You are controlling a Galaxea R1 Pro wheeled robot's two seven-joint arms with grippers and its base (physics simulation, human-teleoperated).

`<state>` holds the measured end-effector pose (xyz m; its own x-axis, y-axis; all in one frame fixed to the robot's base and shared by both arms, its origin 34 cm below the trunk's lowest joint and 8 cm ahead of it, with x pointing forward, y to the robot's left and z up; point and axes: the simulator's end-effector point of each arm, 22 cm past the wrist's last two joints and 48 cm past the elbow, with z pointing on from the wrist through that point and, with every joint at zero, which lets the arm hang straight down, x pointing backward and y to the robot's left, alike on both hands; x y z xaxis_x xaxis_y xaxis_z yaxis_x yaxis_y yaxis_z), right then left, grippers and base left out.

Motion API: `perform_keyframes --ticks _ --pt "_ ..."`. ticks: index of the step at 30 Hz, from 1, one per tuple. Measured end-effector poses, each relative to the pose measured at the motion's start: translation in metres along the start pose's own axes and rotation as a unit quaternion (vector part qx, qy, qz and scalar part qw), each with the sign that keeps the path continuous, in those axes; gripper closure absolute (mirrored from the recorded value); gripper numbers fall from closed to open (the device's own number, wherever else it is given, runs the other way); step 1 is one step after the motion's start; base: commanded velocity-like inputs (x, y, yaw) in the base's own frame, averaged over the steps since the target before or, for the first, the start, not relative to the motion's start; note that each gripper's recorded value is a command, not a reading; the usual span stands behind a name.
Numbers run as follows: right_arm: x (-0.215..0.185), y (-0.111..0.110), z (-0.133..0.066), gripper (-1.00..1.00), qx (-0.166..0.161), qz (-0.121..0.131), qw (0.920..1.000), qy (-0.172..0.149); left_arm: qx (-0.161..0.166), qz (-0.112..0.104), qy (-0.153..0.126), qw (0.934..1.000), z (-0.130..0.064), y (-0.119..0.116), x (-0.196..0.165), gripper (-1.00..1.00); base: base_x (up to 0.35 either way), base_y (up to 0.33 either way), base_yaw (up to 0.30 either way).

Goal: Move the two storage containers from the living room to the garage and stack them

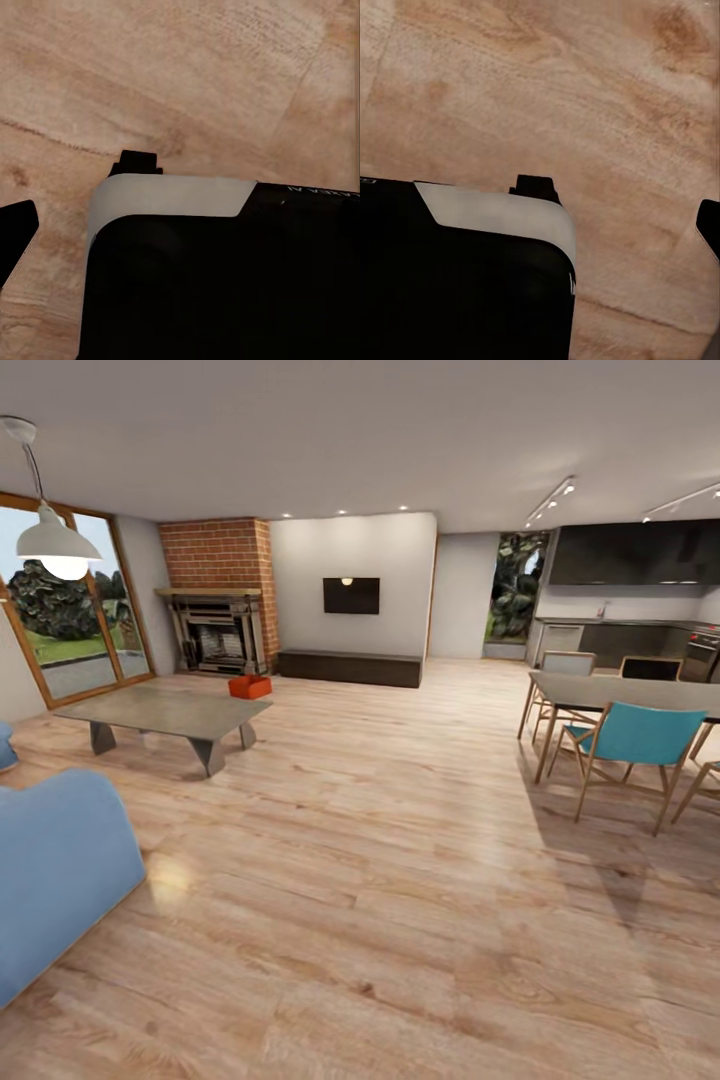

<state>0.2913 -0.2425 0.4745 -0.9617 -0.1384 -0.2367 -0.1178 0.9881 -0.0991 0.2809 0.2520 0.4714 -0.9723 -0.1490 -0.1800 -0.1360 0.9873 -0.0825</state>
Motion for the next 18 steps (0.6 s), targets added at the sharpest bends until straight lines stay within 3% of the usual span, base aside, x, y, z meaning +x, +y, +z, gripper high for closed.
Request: perform_keyframes --ticks 18 --pt "0.0001 0.0 0.0 -1.0 0.0 0.0 1.0 0.0 0.0 0.0 0.0 1.0 0.0 0.0 0.0 -1.0 0.319 0.0 0.0"
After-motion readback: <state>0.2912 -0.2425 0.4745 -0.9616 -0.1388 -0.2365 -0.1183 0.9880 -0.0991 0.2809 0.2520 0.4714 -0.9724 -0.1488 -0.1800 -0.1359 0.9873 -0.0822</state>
